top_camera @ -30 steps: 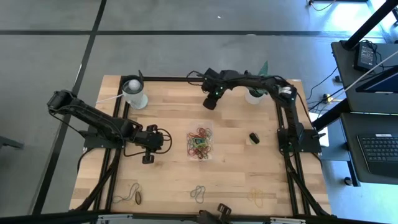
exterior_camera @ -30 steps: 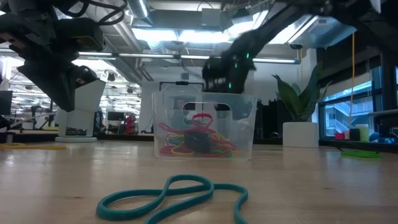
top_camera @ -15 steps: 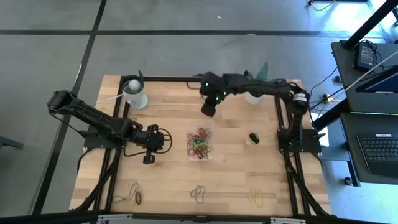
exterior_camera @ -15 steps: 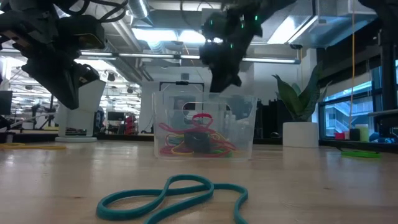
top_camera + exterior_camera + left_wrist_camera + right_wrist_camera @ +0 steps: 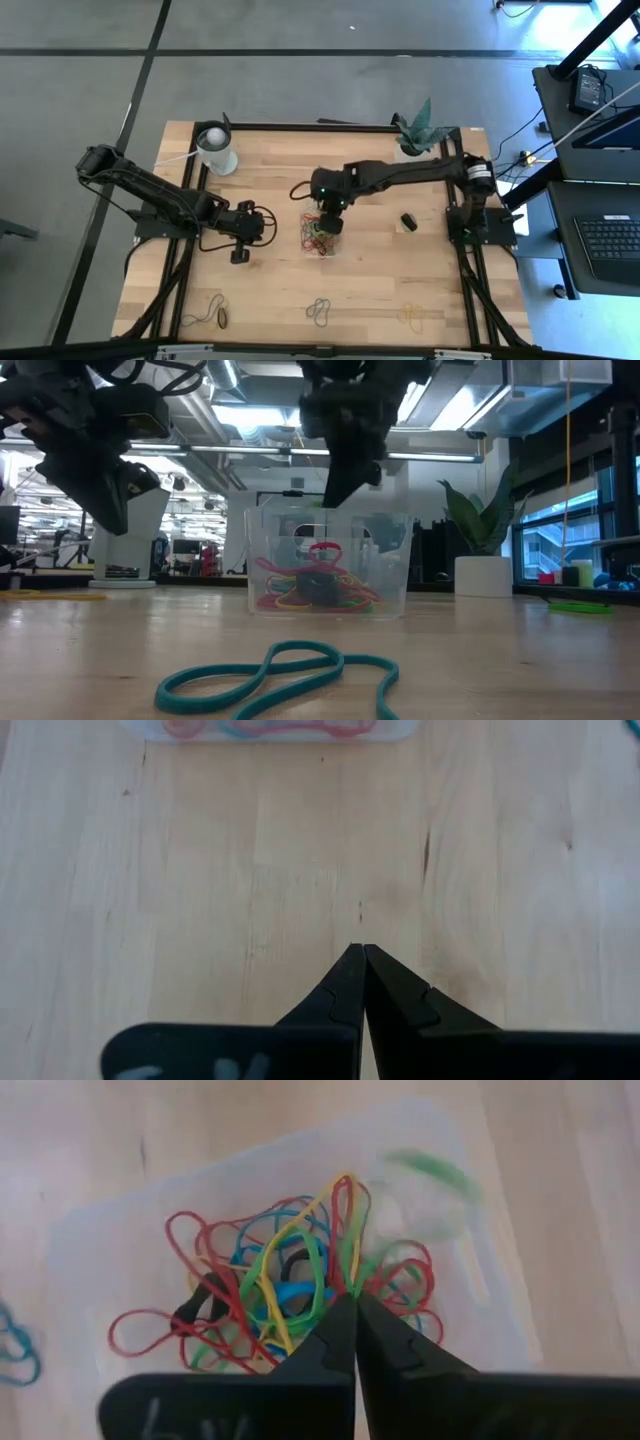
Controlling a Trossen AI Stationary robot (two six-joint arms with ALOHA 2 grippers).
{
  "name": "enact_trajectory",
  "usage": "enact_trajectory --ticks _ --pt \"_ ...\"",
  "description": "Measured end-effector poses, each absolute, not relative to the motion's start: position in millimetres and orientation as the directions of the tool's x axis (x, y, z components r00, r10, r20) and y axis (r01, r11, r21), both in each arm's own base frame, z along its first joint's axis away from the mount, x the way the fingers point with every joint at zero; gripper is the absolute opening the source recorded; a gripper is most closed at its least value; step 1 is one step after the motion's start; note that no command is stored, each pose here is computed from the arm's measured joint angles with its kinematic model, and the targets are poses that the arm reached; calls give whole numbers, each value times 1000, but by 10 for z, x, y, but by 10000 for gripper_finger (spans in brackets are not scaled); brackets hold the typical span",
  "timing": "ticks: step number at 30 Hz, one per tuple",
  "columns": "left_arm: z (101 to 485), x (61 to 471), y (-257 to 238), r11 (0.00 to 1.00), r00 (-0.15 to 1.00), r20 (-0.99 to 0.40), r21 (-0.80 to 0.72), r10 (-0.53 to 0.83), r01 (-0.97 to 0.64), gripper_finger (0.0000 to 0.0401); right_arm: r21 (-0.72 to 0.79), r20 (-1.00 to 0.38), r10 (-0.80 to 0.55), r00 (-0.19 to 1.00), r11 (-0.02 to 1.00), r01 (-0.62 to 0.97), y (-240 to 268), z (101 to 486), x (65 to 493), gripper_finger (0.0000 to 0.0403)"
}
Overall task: Pick and place rubber bands into bin
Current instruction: Put the green rubber band into the transparent bin
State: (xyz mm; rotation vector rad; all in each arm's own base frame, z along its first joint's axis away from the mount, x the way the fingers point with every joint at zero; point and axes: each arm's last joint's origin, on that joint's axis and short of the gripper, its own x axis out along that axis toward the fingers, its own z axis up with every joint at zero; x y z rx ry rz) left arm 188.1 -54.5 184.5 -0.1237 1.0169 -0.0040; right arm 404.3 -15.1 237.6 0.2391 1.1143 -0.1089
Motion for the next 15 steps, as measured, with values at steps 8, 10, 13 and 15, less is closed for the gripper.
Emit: enact_trajectory --ticks 8,10,13,15 --pt "1869 1917 -556 991 563 -823 -120 -72 -49 3 145 -925 22 380 944 297 -133 2222 4066 18" --pt "1872 1921 -557 991 567 -820 -123 -73 -49 3 155 -925 22 380 934 323 -135 2224 4066 30" --pt "1881 1933 -562 990 580 -811 -131 -78 -49 3 154 -929 22 370 931 332 -141 2220 4056 51" --pt "1881 1934 -562 990 580 -811 -132 -80 -48 3 152 -931 22 363 931 332 -140 2219 4048 66"
